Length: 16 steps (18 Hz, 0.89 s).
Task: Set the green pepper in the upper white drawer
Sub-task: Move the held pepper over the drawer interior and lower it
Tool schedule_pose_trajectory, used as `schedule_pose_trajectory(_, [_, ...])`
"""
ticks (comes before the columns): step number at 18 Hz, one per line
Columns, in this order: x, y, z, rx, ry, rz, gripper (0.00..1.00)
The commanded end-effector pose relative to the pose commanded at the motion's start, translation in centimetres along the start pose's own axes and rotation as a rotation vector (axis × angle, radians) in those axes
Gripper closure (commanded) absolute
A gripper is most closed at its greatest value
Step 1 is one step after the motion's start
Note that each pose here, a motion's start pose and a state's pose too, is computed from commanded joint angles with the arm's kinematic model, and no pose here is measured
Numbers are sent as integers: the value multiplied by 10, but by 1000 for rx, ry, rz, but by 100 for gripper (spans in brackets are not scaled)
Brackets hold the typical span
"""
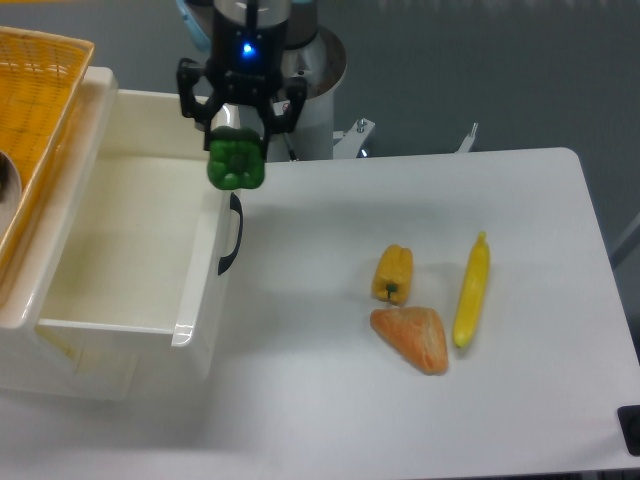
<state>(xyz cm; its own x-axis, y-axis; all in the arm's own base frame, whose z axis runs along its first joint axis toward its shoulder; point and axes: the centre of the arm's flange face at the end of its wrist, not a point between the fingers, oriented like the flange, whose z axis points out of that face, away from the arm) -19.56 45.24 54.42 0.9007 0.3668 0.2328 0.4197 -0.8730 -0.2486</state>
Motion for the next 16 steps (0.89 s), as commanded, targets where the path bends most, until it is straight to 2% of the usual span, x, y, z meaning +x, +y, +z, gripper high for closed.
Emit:
schedule_pose_trajectory(8, [19, 3, 29, -66, 31, 28, 61])
schedule_pose_trajectory(16, [34, 1, 41, -82, 63, 58, 59])
